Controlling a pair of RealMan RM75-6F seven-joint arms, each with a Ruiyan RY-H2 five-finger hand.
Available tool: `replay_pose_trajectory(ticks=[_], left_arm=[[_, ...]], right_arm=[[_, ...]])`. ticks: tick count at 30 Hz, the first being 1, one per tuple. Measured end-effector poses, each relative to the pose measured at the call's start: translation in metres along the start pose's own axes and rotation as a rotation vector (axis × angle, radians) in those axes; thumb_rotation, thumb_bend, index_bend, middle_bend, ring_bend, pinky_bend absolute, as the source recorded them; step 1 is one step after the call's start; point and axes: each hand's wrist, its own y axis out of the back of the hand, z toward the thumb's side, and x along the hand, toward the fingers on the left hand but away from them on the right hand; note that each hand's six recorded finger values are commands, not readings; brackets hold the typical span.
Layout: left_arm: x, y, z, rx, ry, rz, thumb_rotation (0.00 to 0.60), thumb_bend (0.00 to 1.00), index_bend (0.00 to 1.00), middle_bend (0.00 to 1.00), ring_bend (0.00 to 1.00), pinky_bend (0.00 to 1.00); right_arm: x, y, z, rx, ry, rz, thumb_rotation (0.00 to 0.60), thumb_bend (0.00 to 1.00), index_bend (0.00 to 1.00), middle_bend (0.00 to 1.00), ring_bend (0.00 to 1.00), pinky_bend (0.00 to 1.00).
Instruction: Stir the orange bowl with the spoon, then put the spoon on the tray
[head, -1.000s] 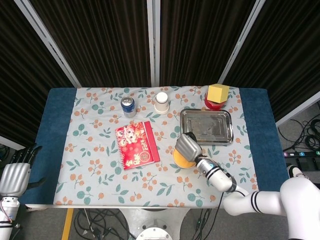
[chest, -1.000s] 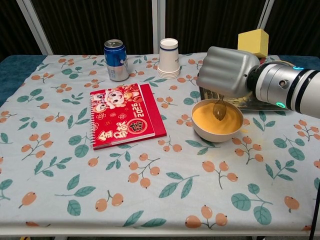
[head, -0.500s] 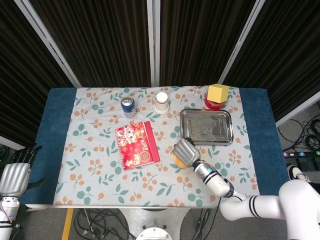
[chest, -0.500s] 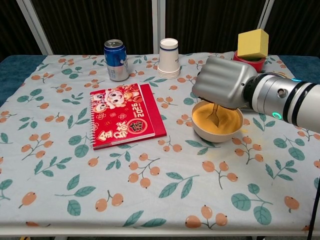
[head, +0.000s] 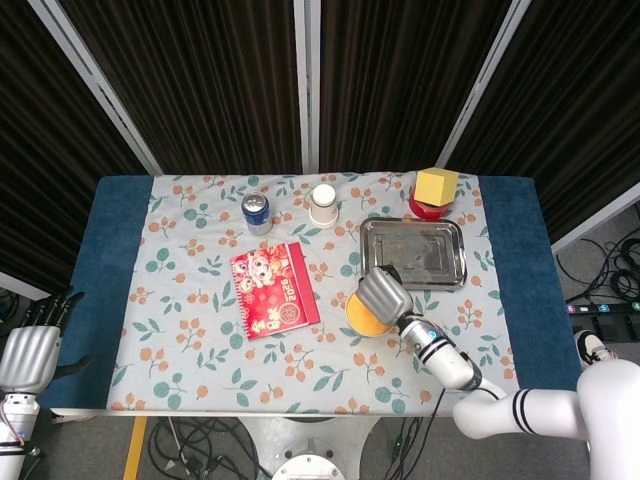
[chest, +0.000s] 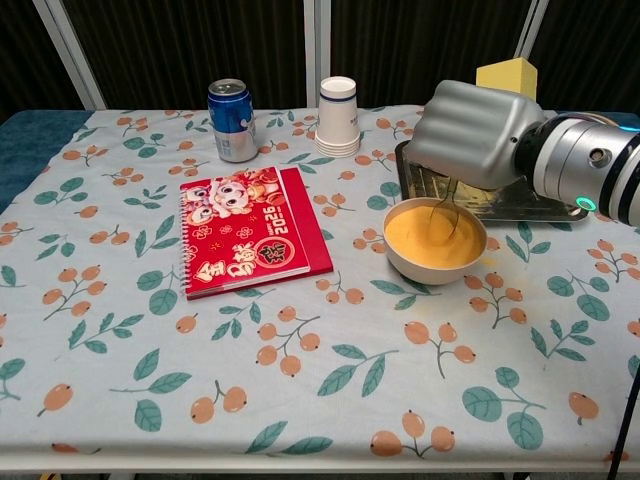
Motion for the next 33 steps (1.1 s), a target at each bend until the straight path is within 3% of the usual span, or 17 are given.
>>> replay_pose_trajectory(ticks=[5, 13, 21, 33], left_arm=[[0.000, 0.000, 0.000, 0.000, 0.000, 0.000, 0.600, 0.09, 0.16, 0.16, 0.13, 0.14], [0.000, 0.000, 0.000, 0.000, 0.000, 0.000, 0.600, 0.09, 0.16, 0.16, 0.13, 0.14], [0.000, 0.000, 0.000, 0.000, 0.000, 0.000, 0.600, 0.09, 0.16, 0.16, 0.13, 0.14], [0.000, 0.000, 0.000, 0.000, 0.000, 0.000, 0.600, 0.09, 0.16, 0.16, 0.13, 0.14]], right_arm=[[-0.009, 0.001, 0.013, 0.129, 0.039, -0.022, 0.600, 0.44, 0.71, 0.95, 0.96, 1.00], [-0.009, 0.009, 0.033, 0.096, 0.086, -0.041, 0.600, 0.45, 0.72, 0.95, 0.96, 1.00], [0.006, 0.021, 0.018, 0.090, 0.064, -0.090, 0.600, 0.45, 0.73, 0.95, 0.96, 1.00], [0.001, 0.005, 0.028, 0.254, 0.099, -0.090, 0.600, 0.47, 0.74, 0.96, 0.96, 1.00]])
